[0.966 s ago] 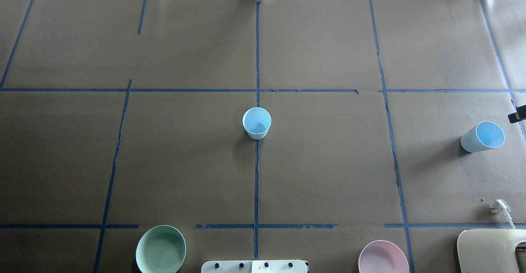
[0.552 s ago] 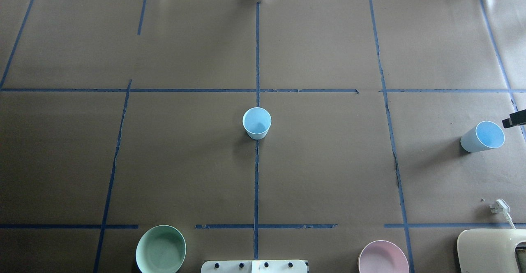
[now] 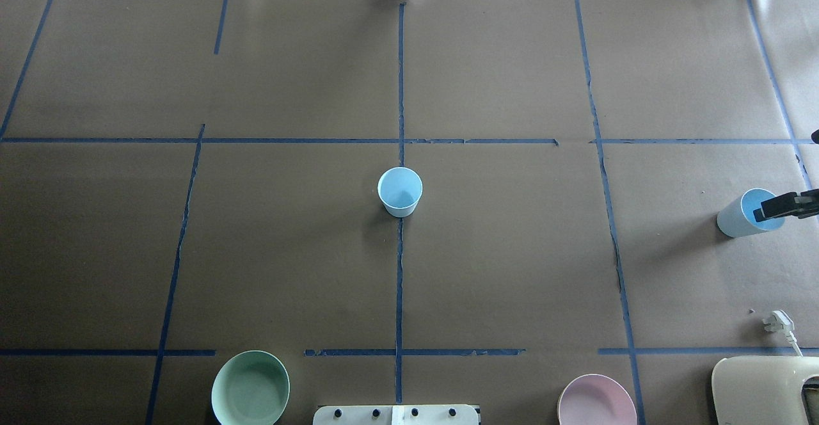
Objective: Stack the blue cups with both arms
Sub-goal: 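Reach the right gripper down to the other light-blue cup and grasp it, then carry the grasped cup with the right gripper above the center cup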
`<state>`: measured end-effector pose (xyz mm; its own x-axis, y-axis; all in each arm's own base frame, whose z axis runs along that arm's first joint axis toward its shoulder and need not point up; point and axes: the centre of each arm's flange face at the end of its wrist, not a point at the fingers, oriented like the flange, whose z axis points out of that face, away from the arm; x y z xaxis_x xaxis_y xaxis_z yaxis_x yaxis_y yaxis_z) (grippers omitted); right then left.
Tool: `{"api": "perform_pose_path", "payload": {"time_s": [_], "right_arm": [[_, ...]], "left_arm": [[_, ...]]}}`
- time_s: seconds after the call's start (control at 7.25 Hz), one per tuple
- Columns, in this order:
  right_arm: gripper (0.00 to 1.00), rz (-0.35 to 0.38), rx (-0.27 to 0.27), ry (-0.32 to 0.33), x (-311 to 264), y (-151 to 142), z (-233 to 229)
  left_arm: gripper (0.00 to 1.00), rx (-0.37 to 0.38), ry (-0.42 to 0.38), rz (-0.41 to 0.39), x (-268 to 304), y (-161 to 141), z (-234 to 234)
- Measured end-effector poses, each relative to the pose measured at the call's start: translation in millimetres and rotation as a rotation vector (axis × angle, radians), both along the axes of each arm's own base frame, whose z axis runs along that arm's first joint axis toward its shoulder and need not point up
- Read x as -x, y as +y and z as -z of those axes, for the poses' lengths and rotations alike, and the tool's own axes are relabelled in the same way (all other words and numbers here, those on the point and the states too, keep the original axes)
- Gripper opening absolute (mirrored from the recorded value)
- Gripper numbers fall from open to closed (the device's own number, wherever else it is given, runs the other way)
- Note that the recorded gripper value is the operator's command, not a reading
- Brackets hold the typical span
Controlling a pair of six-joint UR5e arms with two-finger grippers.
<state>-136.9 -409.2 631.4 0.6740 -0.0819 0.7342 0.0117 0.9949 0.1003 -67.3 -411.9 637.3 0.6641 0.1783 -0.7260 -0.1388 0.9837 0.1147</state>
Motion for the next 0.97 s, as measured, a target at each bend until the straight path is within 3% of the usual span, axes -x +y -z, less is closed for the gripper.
{"api": "perform_pose_path", "payload": {"time_s": [0.14, 0.41, 0.69, 0.97], "right_arm": [[0.05, 0.008, 0.002, 0.001, 3.8, 1.0, -0.7], [0.00, 0.012, -0.004, -0.002, 7.7, -1.3, 2.3], [0.00, -0.009, -0.019, -0.034, 19.7, -20.7, 27.8], [0.00, -0.066, 0.022, -0.109, 66.5, -50.9, 88.7]], "left_arm": [[1.00, 0.001, 0.000, 0.000, 0.0, 0.5, -0.3], [1.00, 0.001, 0.001, 0.000, -0.1, 2.2, -0.2], [1.00, 0.003, -0.003, 0.004, 0.2, 2.6, 0.7], [1.00, 0.017, -0.010, 0.007, 0.7, 8.3, -3.5]]}}
